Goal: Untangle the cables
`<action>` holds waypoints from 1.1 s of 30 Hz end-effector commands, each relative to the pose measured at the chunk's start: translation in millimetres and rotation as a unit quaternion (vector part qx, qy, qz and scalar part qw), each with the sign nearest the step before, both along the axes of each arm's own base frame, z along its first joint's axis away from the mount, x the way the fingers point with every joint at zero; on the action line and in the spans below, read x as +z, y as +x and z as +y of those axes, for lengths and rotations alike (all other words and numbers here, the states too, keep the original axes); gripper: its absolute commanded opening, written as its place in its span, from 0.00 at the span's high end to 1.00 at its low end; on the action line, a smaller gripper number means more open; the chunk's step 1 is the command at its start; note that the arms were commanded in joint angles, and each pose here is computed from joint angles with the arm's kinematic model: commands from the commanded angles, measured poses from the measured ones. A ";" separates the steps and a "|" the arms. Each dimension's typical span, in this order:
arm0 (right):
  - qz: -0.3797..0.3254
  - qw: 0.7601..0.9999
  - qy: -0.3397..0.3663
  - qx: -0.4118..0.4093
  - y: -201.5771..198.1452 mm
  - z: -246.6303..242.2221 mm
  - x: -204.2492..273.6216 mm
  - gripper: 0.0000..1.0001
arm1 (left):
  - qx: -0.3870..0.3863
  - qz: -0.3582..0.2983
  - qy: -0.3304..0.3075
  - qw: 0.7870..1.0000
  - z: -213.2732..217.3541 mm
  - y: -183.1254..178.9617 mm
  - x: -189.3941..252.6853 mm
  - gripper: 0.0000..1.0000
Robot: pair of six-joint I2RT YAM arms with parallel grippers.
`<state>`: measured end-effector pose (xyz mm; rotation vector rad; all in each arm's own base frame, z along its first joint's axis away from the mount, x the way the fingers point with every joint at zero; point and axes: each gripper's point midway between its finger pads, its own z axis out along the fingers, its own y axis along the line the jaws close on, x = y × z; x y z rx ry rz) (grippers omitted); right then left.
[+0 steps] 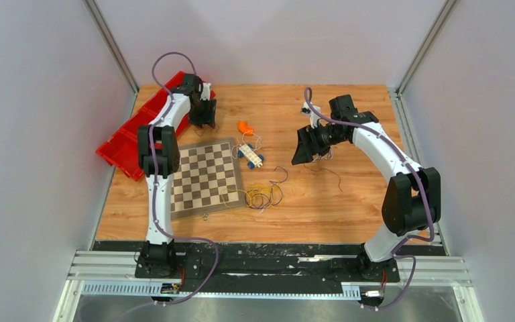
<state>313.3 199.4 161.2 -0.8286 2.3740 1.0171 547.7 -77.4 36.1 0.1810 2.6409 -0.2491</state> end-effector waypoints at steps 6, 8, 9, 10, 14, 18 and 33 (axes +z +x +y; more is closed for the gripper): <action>-0.038 0.999 0.006 0.000 7.3 0.1 25.5 0.21 | -0.031 -0.052 -0.020 0.998 -10.2 -8.7 46.7 0.82; -0.041 0.999 0.007 -0.002 7.2 -0.4 28.2 0.21 | -0.036 -0.073 -0.019 0.996 -12.1 -6.2 67.1 0.96; -0.043 0.999 0.007 -0.002 7.4 -0.3 30.1 0.21 | -0.044 -0.087 -0.010 0.995 -10.6 -3.3 77.0 1.00; -0.043 0.999 0.008 -0.002 7.1 0.1 31.3 0.21 | -0.046 -0.103 -0.007 0.994 -9.6 -1.6 91.7 1.00; -0.046 0.999 0.012 -0.003 7.1 0.5 35.8 0.22 | -0.053 -0.179 0.019 0.982 -1.5 10.3 144.5 1.00; -0.048 0.999 0.011 -0.002 8.0 0.8 37.1 0.21 | -0.058 -0.256 0.057 0.963 9.4 27.8 187.2 1.00; -0.029 1.000 0.005 0.004 9.5 1.3 19.7 0.22 | -0.016 -0.418 0.202 0.885 87.0 117.8 243.2 1.00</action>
